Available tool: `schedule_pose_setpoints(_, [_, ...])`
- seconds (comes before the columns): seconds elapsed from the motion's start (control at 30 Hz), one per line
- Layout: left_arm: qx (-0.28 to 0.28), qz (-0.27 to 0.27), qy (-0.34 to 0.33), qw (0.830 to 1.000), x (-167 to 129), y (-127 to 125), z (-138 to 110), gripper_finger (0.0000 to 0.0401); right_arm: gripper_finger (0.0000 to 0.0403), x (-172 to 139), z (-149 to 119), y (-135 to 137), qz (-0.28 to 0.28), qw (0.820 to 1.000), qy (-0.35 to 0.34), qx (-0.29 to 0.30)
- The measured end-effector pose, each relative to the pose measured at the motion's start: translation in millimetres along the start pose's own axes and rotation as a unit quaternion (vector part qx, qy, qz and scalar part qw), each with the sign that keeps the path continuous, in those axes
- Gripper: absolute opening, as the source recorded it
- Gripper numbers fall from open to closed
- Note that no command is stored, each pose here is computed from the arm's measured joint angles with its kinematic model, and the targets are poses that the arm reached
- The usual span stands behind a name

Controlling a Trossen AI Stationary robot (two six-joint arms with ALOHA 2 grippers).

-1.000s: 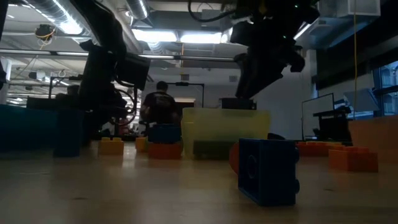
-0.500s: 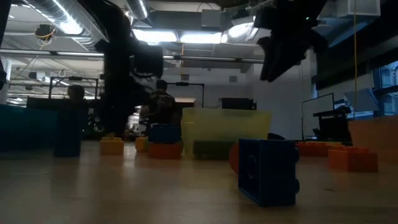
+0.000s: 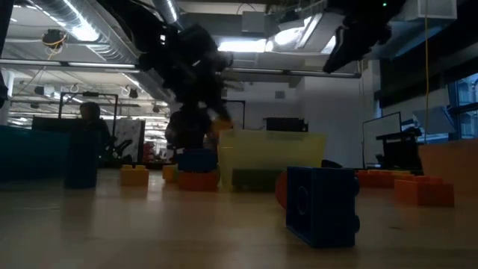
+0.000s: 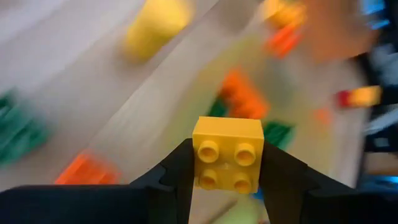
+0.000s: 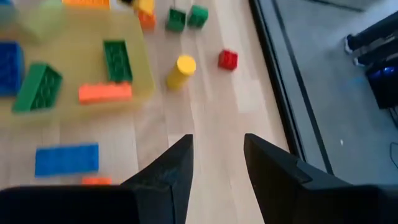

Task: Sort blocks by size
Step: Put the yellow 4 stud game piece into the orange bin

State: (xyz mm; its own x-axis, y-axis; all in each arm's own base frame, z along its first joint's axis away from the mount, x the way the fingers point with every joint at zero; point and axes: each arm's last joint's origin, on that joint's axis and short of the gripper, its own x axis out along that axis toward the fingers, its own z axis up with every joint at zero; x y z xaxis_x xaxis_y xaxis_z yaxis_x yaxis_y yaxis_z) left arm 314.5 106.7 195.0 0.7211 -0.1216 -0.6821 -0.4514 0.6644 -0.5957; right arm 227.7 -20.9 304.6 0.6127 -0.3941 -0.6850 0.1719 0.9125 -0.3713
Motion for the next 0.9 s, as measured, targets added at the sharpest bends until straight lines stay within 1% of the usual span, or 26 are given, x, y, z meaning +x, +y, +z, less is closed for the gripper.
schedule_pose_setpoints(0.1, [0.041,-0.059,-0.054,0.996,-0.7,-11.4,11.5,0.0133,0.0145,11.2,1.4,4.2,-0.007,0.999,-0.041,0.013])
schedule_pose_setpoints(0.2, [0.092,-0.107,-0.102,0.985,-3.1,-21.9,20.5,0.0133,0.0145,21.2,3.1,8.0,-0.017,0.995,-0.097,0.01])
schedule_pose_setpoints(0.37, [0.131,-0.154,-0.172,0.964,-8.7,-35.4,31.1,0.0134,0.0145,27.8,11.4,10.1,-0.039,0.975,-0.22,0.004])
schedule_pose_setpoints(0.47, [0.147,-0.175,-0.206,0.952,-12.8,-40.8,36.2,0.0135,0.0145,29.1,12.5,12.0,-0.035,0.964,-0.264,-0.023])
schedule_pose_setpoints(0.53, [0.154,-0.184,-0.222,0.945,-14.9,-43.4,38.5,0.0135,0.0145,29.3,12.9,12.6,-0.033,0.959,-0.279,-0.037])
schedule_pose_setpoints(0.6, [0.157,-0.188,-0.228,0.942,-15.9,-44.2,39.5,0.0136,0.0145,28.6,14.0,12.3,-0.034,0.957,-0.287,-0.037])
schedule_pose_setpoints(0.73, [0.162,-0.194,-0.238,0.938,-17.4,-45.8,40.9,0.0136,0.0145,28.7,13.9,12.3,-0.033,0.957,-0.286,-0.035])
schedule_pose_setpoints(0.9, [0.161,-0.194,-0.237,0.938,-17.3,-45.8,40.8,0.0136,0.0145,29.0,13.3,12.5,-0.027,0.959,-0.283,-0.018])
